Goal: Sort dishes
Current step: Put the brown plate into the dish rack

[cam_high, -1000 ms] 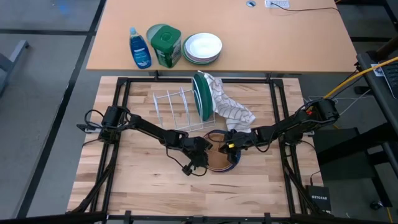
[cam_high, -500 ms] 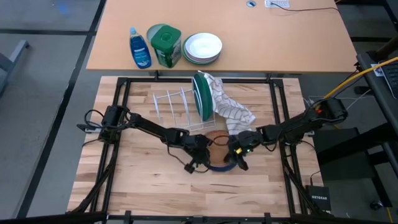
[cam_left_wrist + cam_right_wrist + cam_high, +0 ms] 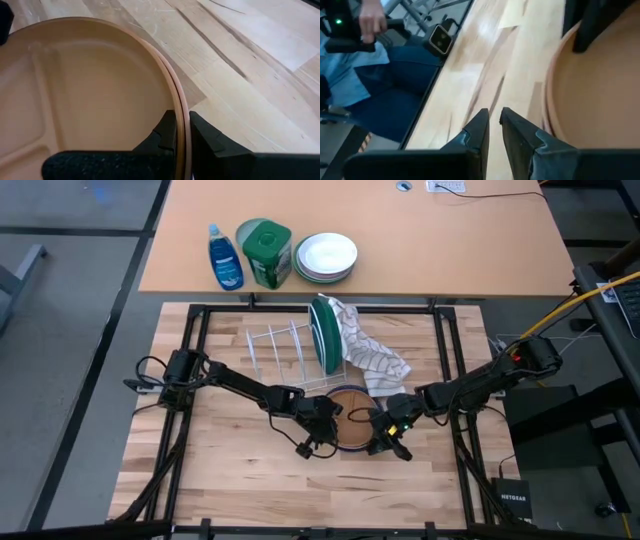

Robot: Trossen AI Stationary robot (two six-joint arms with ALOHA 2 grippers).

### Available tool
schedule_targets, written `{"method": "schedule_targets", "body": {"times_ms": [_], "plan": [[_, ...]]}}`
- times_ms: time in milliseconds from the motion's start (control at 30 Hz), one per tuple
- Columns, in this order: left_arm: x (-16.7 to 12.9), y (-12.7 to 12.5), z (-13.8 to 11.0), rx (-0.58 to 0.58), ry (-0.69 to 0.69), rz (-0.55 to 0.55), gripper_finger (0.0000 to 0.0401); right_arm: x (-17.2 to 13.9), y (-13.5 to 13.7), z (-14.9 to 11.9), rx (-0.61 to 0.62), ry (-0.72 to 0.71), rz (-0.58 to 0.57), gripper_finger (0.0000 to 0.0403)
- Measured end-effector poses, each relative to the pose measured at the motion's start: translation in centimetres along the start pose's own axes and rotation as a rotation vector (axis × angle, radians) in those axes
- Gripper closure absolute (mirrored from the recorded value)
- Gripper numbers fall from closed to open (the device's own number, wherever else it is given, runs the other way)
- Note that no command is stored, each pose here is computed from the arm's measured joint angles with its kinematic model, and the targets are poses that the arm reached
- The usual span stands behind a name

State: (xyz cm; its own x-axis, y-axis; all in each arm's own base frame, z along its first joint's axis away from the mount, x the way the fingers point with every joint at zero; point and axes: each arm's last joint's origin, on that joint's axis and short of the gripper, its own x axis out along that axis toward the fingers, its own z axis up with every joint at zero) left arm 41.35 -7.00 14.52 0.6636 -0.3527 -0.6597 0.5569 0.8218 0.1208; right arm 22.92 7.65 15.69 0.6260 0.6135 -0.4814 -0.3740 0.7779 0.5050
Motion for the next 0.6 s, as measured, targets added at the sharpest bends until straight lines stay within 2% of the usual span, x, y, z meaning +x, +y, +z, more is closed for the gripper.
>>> {"method": "schedule_targets", "body": {"times_ms": [200,600], "plan": [[0.0,-0.2,0.1,0.005,-0.002,-0.007,0.0386,-0.1,0.1,0.4,-0.046,-0.019,0.007,0.0345],[0.1,-0.2,0.1,0.003,-0.003,-0.011,0.0385,-0.1,1.7,4.6,-0.139,-0.120,0.038,0.0345]]}}
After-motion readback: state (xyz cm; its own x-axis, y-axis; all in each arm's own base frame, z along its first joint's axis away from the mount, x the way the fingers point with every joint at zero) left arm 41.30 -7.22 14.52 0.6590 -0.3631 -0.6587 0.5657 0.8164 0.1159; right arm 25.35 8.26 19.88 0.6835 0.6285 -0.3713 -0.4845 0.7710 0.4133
